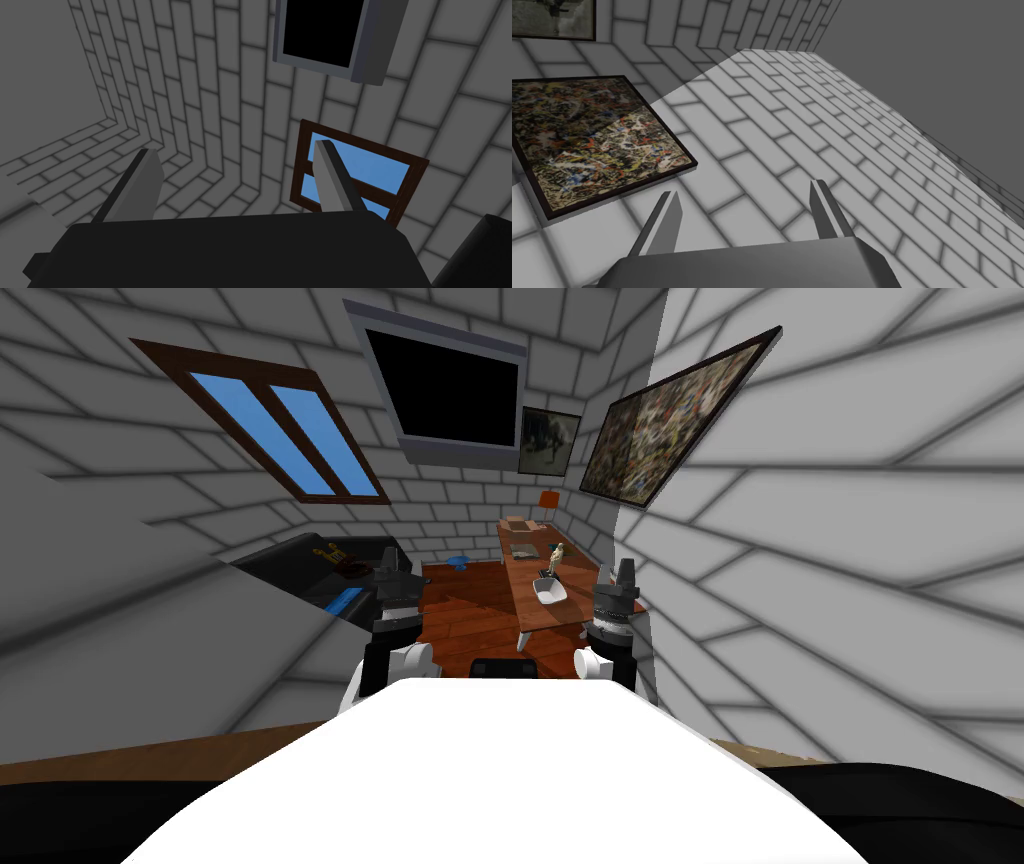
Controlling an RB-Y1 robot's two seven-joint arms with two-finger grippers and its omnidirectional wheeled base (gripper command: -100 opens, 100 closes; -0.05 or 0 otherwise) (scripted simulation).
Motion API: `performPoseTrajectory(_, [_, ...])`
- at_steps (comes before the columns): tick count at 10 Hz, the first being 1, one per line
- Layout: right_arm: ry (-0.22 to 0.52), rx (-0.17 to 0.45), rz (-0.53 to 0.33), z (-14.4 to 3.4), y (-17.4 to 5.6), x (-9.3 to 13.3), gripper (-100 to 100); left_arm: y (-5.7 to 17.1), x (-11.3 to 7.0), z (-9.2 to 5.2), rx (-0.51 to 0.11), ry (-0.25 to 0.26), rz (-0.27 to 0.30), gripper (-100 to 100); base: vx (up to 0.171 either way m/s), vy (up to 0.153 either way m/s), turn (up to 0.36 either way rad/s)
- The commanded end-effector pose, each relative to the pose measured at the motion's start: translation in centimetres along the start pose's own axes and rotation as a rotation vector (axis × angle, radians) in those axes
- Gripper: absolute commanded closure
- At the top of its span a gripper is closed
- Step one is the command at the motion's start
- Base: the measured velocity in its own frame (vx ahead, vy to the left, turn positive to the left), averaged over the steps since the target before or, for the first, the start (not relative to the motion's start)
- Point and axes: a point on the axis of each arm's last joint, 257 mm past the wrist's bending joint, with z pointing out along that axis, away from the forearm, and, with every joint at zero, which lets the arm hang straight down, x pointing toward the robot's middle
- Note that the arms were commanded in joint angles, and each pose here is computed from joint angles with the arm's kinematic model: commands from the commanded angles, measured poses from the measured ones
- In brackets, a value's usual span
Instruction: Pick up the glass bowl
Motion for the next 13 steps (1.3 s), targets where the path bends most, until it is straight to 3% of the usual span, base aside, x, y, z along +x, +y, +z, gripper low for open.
performPoseTrajectory(1, [0.043, 0.002, -0.014, -0.1, -0.3, 0.9, -100, 0.0, 0.0, 0.0, 0.000, 0.000, 0.000, 0, -0.015, 0.002, -0.006])
performPoseTrajectory(4, [0.169, 0.012, -0.064, -0.8, -1.7, 3.9, -100, 0.0, 0.0, 0.0, 0.000, 0.000, 0.000, 0, -0.050, 0.003, -0.009])
performPoseTrajectory(5, [0.179, 0.011, -0.067, -0.8, -1.7, 4.0, -100, 0.0, 0.0, 0.0, 0.000, 0.000, 0.000, 0, -0.046, 0.004, -0.006])
performPoseTrajectory(7, [0.285, 0.020, -0.114, -1.8, -3.0, 6.6, -100, 0.0, 0.0, 0.0, 0.000, 0.000, 0.000, 0, -0.061, 0.006, -0.019])
performPoseTrajectory(8, [0.303, 0.017, -0.121, -1.9, -3.0, 6.7, -100, 0.0, 0.0, 0.0, 0.000, 0.000, 0.000, 0, -0.057, -0.001, -0.005])
performPoseTrajectory(11, [0.441, 0.021, -0.186, -3.7, -4.7, 9.6, -100, 0.0, 0.0, 0.0, 0.000, 0.000, 0.000, 0, -0.054, 0.005, -0.015])
performPoseTrajectory(12, [0.448, 0.020, -0.189, -3.7, -4.8, 9.6, -100, 0.0, 0.0, 0.0, 0.000, 0.000, 0.000, 0, -0.052, 0.003, -0.012])
performPoseTrajectory(13, [0.515, 0.021, -0.223, -4.8, -5.7, 10.9, -100, 0.0, 0.0, 0.0, 0.000, 0.000, 0.000, 0, -0.060, 0.002, -0.020])
